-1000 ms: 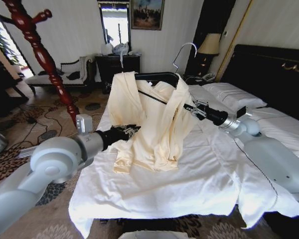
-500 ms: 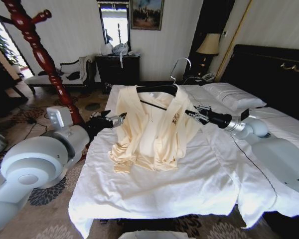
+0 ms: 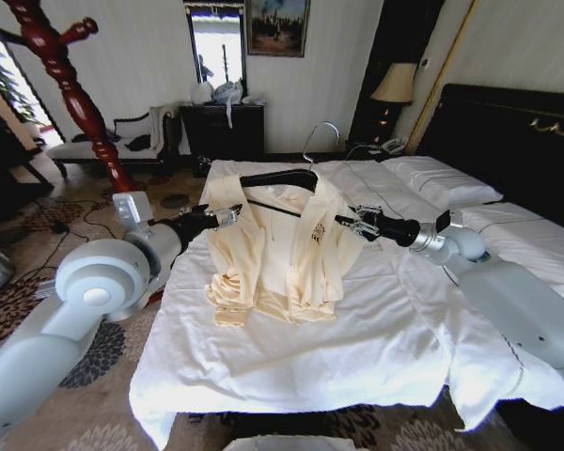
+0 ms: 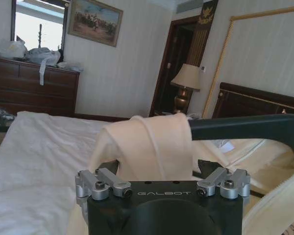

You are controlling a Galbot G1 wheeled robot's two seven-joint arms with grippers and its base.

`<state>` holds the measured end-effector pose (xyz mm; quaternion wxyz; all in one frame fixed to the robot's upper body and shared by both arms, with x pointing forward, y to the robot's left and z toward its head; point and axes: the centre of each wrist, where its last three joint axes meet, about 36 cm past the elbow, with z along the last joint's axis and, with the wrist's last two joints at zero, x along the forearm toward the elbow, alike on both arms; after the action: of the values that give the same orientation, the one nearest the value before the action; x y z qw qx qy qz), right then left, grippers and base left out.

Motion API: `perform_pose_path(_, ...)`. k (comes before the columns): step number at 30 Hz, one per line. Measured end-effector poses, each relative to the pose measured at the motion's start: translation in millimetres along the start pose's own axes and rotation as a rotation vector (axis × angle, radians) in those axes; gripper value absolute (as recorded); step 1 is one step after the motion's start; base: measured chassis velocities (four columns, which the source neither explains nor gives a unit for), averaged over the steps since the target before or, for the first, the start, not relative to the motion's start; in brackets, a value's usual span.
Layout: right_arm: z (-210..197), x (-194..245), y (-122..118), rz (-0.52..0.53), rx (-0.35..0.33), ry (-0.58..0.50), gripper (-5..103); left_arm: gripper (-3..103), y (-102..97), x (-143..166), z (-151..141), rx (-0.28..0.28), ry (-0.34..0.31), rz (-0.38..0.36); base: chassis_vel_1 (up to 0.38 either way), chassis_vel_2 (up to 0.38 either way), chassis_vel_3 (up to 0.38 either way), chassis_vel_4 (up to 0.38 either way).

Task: Pick up the clothes from the bed and hang them on the clothes hanger.

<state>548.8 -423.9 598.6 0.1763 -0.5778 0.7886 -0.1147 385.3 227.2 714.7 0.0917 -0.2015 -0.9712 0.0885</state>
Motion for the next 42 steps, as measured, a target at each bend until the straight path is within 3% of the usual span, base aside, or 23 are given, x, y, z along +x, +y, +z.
perform_pose_path(7,4,2,0,-0.006,-0.001,0.01,21,82,-3.0,-4,-9,-0.002,-0.017,0.025,0.0,0.0,0.0,0.0)
perform_pose_path(10,6,1,2,-0.013,-0.003,0.008,21,66,-2.1,-6,-11,0.0,-0.022,0.034,0.0,0.0,0.0,0.0)
perform_pose_path(12,6,1,2,-0.013,-0.003,0.009,21,66,-2.0,-6,-10,0.0,-0.021,0.036,0.0,0.0,0.0,0.0)
perform_pose_path(19,10,5,0,-0.012,-0.003,0.018,21,33,-5.2,4,-7,-0.015,-0.016,0.052,0.0,0.0,0.0,0.0)
perform_pose_path(21,11,6,-1,-0.011,-0.003,0.02,21,33,-5.0,5,-7,-0.017,-0.017,0.052,0.0,0.0,0.0,0.0)
perform_pose_path(23,13,8,-1,-0.013,-0.005,0.025,21,17,-3.4,7,-11,-0.024,-0.028,0.054,0.0,0.0,0.0,0.0)
perform_pose_path(25,14,7,0,-0.014,-0.006,0.026,21,17,-2.3,6,-14,-0.026,-0.036,0.055,0.0,0.0,0.0,0.0)
perform_pose_path(28,19,6,1,-0.026,-0.007,0.038,21,3,-1.3,1,-25,-0.037,-0.062,0.075,0.0,0.0,0.0,0.0)
perform_pose_path(36,29,1,7,-0.067,0.002,0.061,21,0,-5.1,-31,-48,-0.057,-0.067,0.129,0.0,0.0,0.0,0.0)
perform_pose_path(42,32,11,9,-0.101,0.048,0.096,21,0,-7.9,-52,-72,-0.069,-0.08,0.156,0.0,0.0,0.0,0.0)
